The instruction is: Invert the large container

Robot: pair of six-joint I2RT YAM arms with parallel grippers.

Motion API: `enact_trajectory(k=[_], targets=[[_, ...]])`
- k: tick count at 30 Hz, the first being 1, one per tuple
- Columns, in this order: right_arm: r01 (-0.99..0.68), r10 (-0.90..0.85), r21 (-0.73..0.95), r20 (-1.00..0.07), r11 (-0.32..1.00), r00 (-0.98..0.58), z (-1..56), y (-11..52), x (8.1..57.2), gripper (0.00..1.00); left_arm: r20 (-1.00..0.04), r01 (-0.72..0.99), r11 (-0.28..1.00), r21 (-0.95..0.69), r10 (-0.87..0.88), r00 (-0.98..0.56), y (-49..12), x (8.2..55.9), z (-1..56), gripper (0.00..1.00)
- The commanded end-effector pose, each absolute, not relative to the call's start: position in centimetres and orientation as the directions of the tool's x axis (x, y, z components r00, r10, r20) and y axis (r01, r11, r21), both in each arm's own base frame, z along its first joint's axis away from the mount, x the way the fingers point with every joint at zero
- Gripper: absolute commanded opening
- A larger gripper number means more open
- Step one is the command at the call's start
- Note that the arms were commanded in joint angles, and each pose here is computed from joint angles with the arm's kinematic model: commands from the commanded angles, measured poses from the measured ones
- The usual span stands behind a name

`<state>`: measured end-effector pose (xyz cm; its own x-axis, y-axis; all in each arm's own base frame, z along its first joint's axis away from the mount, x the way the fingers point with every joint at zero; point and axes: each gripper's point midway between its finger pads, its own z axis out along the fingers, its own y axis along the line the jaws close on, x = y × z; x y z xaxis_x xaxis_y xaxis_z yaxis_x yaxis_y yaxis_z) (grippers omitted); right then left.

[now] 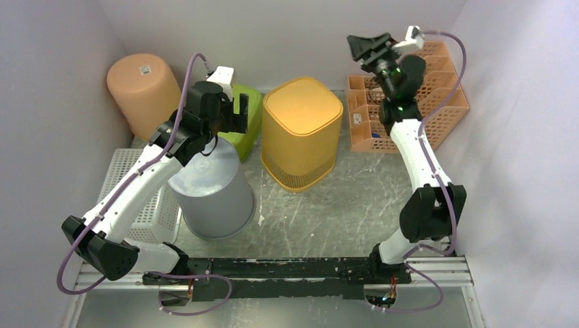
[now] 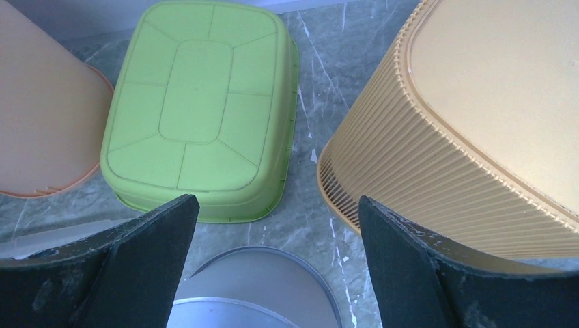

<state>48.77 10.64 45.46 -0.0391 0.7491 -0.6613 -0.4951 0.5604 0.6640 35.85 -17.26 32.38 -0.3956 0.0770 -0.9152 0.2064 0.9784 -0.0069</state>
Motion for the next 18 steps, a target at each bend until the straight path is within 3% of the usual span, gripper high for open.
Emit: enact_trajectory(k=[1,4,6,7,8,18], targets=[[-0.03,0.22,0.247,-0.908,0.969,-0.357,29.9,9.9,50.5,0.55,-0.931,0.209,0.978,-0.019,0.059,-0.361,-17.2,35.3,33.5,0.99],[0.043,0.1,0.091,-0.926,0.995,-0.365,28.9,9.0,49.7,0.59,-0.933,0.21,0.977,-0.024,0.053,-0.356,-17.2,35.3,33.6,0.99],[0.055,0.084,0.069,-0.936,0.996,-0.341,29.0,8.8,48.9,0.75,-0.935,0.212,0.977,-0.023,0.054,-0.352,-17.2,35.2,33.8,1.0],[0.03,0.078,0.072,-0.939,0.997,-0.335,28.9,9.1,48.4,0.97,-0.936,0.209,0.978,-0.021,0.055,-0.349,-17.1,35.2,33.9,1.0],[0.016,0.091,0.091,-0.943,0.996,-0.32,29.3,9.3,48.0,1.0,-0.936,0.203,0.979,-0.015,0.058,-0.347,-17.0,35.3,34.0,1.0],[-0.032,0.132,0.141,-0.973,0.99,-0.191,31.8,9.1,44.6,1.0,-0.948,0.227,0.973,-0.03,0.044,-0.315,-17.6,35.7,34.3,0.99]])
